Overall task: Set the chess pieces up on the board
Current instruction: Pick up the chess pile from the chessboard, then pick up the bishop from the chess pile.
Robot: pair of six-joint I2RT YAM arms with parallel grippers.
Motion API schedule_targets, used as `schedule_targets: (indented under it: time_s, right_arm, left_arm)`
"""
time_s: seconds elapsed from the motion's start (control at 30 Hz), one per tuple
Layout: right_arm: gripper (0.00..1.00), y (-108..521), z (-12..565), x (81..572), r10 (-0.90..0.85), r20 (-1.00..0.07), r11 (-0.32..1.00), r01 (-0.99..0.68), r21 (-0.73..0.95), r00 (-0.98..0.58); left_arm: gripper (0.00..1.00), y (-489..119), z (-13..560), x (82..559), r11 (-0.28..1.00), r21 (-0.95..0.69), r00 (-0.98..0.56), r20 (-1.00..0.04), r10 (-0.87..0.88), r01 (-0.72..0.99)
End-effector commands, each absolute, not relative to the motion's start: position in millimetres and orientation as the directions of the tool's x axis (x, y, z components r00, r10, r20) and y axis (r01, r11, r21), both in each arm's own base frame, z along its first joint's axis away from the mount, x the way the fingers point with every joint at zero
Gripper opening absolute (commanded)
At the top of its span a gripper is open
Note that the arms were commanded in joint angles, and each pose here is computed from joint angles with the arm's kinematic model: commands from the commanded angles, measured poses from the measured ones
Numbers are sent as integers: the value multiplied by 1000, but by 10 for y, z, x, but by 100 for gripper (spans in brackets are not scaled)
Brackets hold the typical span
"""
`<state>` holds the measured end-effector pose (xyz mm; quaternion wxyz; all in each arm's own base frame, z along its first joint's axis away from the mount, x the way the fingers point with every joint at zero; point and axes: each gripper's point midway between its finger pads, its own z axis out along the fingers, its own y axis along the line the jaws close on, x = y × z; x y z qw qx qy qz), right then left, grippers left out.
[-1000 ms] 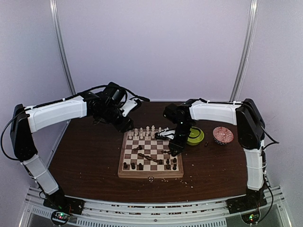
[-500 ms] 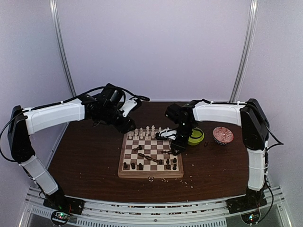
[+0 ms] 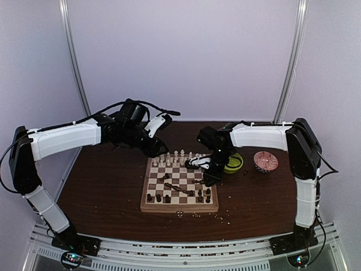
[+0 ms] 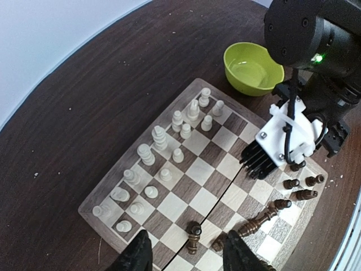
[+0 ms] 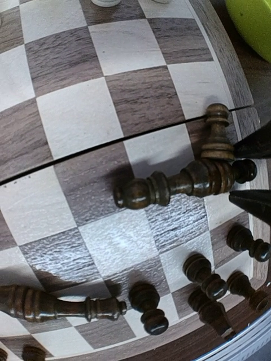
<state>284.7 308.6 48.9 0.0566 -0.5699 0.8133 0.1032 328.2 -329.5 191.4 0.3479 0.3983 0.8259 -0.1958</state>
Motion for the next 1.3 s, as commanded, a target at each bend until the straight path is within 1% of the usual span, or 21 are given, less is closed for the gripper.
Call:
schedule_targets:
  time_s: [0.0,0.07,0.2,0.37,0.6,0.77,0.9,1.1,1.27]
  right_arm:
    - [16,3160,498,2825,-914,-237,311,-944,111,-329]
    - [11,3156,496,2806,-915,-242,304,-946,113,-323]
    - [7,3157,592,2818,-897,-298,305,-945,119,-327]
    - [5,3163,682,2829,-863,-369,306,-938,162,-345]
    - [6,3196,898,2834,-829,-452,287,-944,163,-330]
    - [5,3236,991,2836,-814,-482,281,-946,163,-324]
    - [6,3264,1076,2844,-800,-507,280,-947,160,-322]
    - [6,3273,1113,2849,-795,-515,281,-947,158,-322]
    - [6,3276,1112,2849,-794,-516,281,-946,159,-322]
  left_arm:
    - [45,-3433,1984,3286,586,-107,-441,-769,464,803]
    - [46,-3480,1956,3263,579,-149,-460,-772,439,802]
    - [45,-3647,1853,3195,528,-261,-492,-792,362,808]
    - [46,-3805,1711,3147,461,-343,-510,-802,309,818]
    - [47,-3952,1564,3068,379,-452,-559,-792,247,807]
    - [47,-4063,1438,3051,345,-507,-597,-764,246,790]
    - [47,-4147,1352,3009,333,-521,-608,-748,267,786]
    - [46,-4287,1253,2916,291,-556,-626,-722,297,779]
    - [42,-4398,1208,2857,260,-571,-628,-712,315,778]
